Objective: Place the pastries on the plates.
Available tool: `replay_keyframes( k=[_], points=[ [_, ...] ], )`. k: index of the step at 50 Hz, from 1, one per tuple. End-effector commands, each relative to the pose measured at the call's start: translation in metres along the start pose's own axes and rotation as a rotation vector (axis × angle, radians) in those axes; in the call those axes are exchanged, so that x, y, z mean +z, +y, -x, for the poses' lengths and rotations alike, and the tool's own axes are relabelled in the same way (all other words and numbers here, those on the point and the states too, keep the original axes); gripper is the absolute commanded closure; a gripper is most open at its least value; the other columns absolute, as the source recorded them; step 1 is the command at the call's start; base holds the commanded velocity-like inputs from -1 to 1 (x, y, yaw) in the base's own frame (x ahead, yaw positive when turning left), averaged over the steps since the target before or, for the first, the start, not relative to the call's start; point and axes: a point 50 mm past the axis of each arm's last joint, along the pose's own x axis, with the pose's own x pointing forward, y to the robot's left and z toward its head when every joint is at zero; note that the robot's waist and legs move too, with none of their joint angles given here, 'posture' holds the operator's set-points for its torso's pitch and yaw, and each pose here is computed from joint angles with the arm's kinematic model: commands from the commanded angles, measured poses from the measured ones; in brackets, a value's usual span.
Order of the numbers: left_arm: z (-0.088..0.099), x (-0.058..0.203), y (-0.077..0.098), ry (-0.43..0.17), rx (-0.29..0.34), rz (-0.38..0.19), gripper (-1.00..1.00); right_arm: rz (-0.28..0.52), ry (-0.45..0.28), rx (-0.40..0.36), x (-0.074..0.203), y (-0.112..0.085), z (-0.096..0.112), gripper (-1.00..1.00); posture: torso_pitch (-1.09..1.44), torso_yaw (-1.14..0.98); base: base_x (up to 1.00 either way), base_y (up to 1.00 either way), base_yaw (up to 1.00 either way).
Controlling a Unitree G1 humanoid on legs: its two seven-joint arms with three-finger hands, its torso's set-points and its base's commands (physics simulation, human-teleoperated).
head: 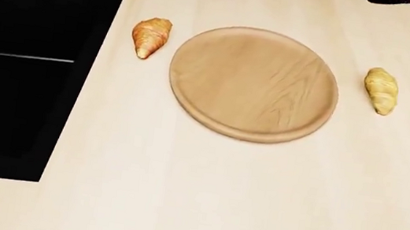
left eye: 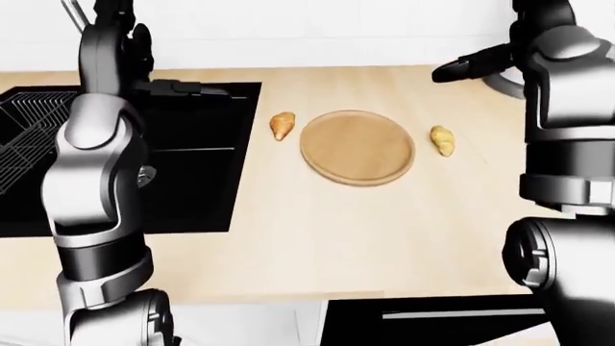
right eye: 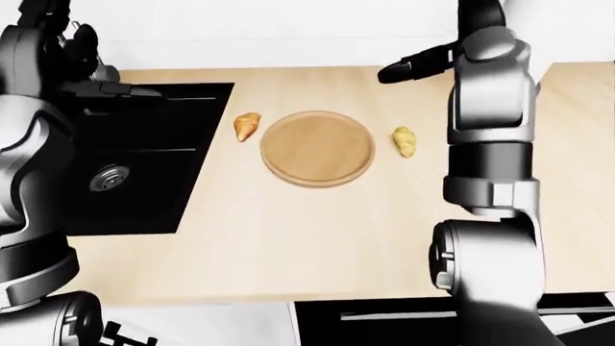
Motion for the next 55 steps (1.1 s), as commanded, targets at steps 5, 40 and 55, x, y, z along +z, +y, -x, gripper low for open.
replay_keyframes(
  k=[5, 40, 55],
  points=[
    [0.0, 0.021, 0.001, -0.102, 0.007, -0.004, -1.0, 0.137, -0.023, -0.006, 0.019, -0.009, -0.008, -1.0, 0.0, 0.0, 0.0, 0.0, 0.0],
    [0.003, 0.013, -0.001, -0.099, 0.004, 0.002, -1.0, 0.487, 0.3, 0.118, -0.04, 0.05, -0.03, -1.0, 0.0, 0.0, 0.0, 0.0, 0.0],
    [0.004, 0.012, 0.001, -0.097, 0.009, 0.0, -1.0, 0.459, 0.348, 0.024, -0.078, 0.057, -0.03, -1.0, 0.0, 0.0, 0.0, 0.0, 0.0]
  ],
)
